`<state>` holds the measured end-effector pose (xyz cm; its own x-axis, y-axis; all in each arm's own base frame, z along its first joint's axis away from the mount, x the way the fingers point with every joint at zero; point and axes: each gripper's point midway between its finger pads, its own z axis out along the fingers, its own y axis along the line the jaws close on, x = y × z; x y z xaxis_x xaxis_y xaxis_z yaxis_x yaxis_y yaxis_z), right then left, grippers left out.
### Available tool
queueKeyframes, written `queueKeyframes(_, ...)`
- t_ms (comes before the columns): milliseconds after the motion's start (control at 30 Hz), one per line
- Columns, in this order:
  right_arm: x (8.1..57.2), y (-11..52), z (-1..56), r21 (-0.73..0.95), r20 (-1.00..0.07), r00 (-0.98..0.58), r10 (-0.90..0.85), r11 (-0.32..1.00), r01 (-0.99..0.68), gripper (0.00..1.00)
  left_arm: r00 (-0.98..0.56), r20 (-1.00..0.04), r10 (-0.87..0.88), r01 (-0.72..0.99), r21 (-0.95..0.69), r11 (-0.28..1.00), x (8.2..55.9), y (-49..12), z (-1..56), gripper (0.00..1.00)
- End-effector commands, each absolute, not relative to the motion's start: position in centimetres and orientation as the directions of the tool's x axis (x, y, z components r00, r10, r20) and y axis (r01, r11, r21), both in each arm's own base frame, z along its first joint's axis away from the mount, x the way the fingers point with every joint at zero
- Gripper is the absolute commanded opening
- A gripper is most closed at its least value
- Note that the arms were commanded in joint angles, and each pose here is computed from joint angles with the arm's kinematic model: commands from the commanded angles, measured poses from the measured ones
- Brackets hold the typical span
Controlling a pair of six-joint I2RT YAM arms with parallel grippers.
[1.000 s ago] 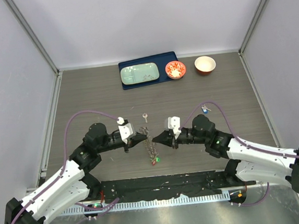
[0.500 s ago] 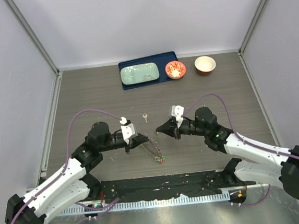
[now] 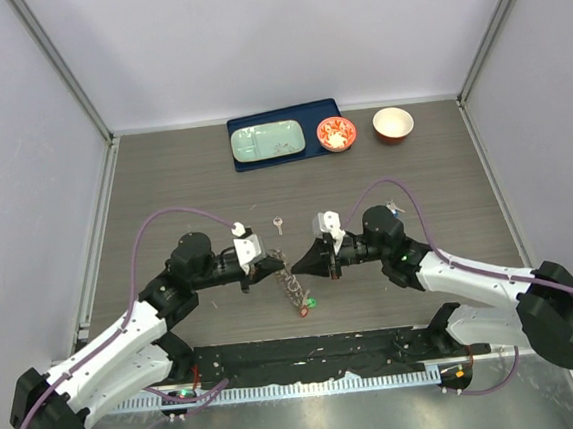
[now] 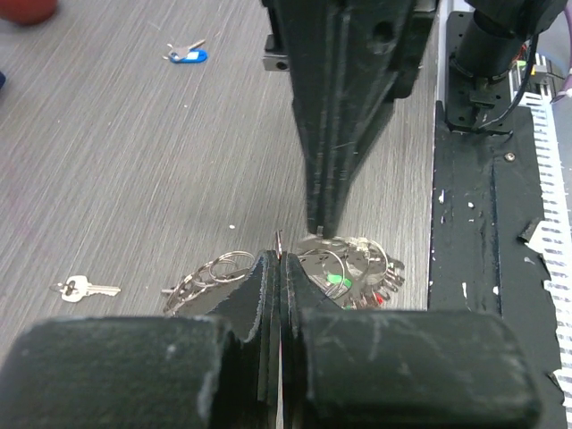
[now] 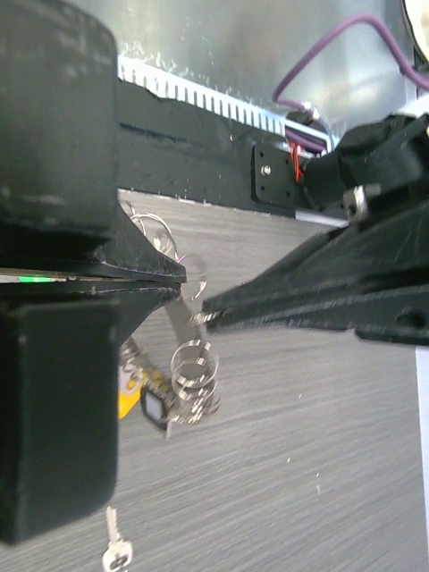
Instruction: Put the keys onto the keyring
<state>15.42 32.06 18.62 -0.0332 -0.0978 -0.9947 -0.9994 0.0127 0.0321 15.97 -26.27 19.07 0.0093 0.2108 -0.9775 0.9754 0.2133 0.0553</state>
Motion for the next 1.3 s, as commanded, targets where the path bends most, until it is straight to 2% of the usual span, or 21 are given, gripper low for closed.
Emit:
queueKeyframes(0, 13.4, 32.8, 22.2, -0.041, -0.999, 0.041, -0.001, -0.090, -0.995, 0.01, 0.065, -0.984, 0.166, 0.963, 0.106, 0.248, 17.2, -26.7, 21.2, 0.00)
queueKeyframes(133, 12.9, 33.3, 21.9, -0.032, -0.999, 0.034, -0.015, -0.117, -0.993, 0.01, 0.063, -0.984, 0.165, 0.963, 0.104, 0.250, 17.2, -26.7, 21.2, 0.00)
queueKeyframes(367, 16.5, 31.7, 22.3, -0.091, -0.996, 0.088, -0.034, 0.128, -0.987, 0.01, 0.084, -0.987, 0.136, 0.967, 0.114, 0.228, 16.6, -26.7, 21.7, 0.00)
queueKeyframes(467, 17.0, 30.8, 23.0, -0.115, -0.993, 0.115, -0.010, 0.169, -0.979, 0.01, 0.086, -0.988, 0.125, 0.973, 0.110, 0.201, 16.1, -26.9, 21.9, 0.00)
queueKeyframes(1267, 16.3, 30.9, 21.7, -0.120, -0.993, 0.121, -0.001, 0.086, -0.989, 0.01, 0.089, -0.990, 0.112, 0.983, 0.105, 0.153, 15.5, -27.3, 21.9, 0.00)
